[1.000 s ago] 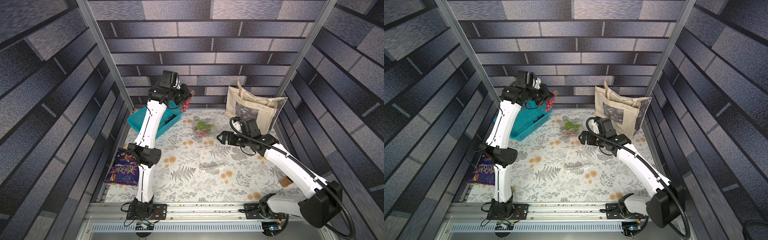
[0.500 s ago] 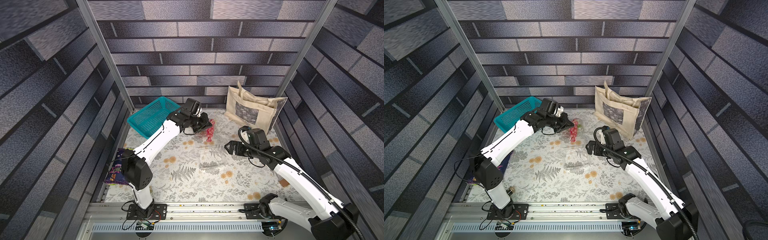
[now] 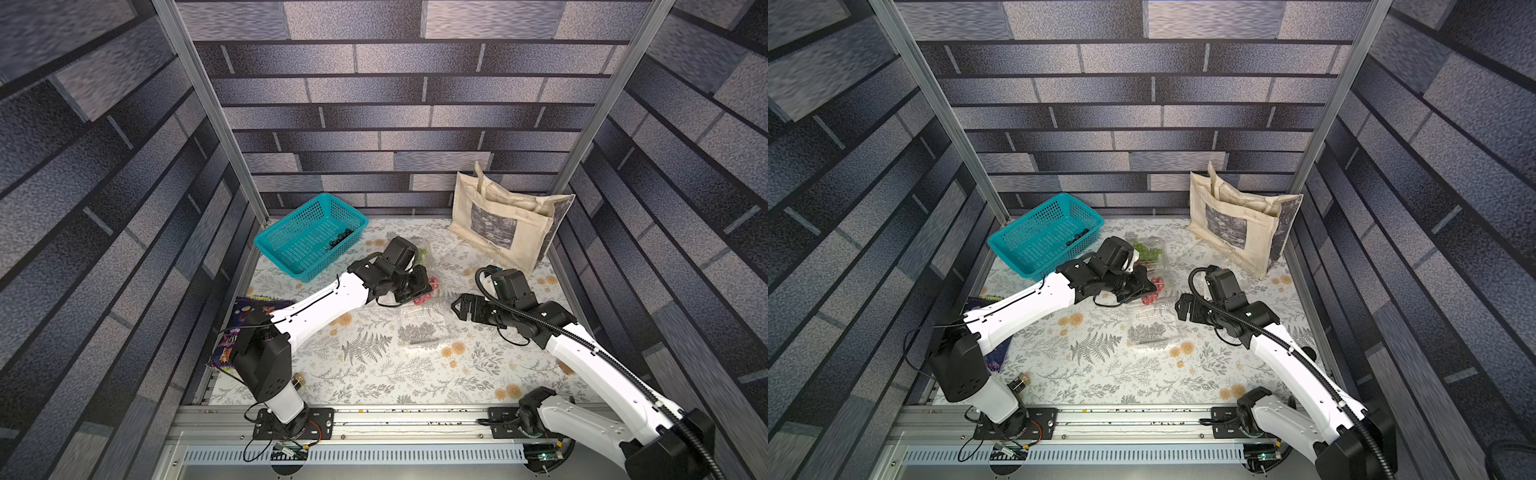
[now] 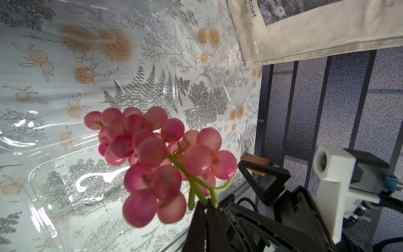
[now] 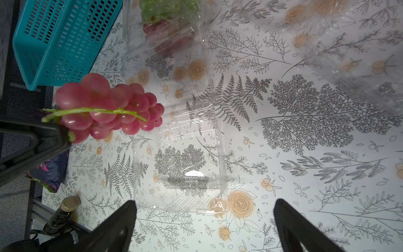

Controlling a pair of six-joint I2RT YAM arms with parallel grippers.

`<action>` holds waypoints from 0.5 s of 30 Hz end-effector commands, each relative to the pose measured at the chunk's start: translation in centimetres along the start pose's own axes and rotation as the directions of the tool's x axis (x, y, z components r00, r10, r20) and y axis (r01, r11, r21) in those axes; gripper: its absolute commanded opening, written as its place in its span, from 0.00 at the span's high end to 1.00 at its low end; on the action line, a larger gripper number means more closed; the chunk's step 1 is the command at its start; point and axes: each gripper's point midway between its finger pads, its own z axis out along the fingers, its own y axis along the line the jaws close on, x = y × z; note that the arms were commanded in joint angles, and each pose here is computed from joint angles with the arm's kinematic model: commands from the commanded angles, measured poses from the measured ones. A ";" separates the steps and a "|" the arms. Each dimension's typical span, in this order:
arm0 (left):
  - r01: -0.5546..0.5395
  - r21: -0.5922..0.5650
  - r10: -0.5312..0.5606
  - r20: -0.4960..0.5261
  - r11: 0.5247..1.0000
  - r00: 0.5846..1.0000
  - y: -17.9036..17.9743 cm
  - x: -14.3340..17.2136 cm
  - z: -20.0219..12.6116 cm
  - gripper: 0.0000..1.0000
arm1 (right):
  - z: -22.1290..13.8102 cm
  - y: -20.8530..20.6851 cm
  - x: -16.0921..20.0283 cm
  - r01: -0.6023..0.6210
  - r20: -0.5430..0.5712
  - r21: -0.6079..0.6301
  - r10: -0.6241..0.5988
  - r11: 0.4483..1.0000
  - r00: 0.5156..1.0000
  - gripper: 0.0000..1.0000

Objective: Pack grapes into containers
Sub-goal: Place the grape into the packing box.

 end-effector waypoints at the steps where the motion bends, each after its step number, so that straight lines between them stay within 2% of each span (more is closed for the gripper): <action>1: -0.023 0.004 0.023 0.050 1.000 0.999 -0.6 0.2 -0.9 1.00 | 0.0 0.1 -0.1 -0.005 0.022 -0.012 0.005 1.000 1.000 0.00; 8: -0.051 -0.004 0.051 0.072 0.999 0.996 -0.8 0.9 -2.0 1.00 | 0.4 -0.4 0.7 -0.011 0.011 -0.008 0.011 1.000 1.000 0.00; 15: -0.036 -0.053 0.037 0.012 0.998 0.999 0.0 3.9 -1.5 1.00 | 0.9 -0.8 1.4 -0.025 0.003 -0.007 0.025 1.000 1.000 0.00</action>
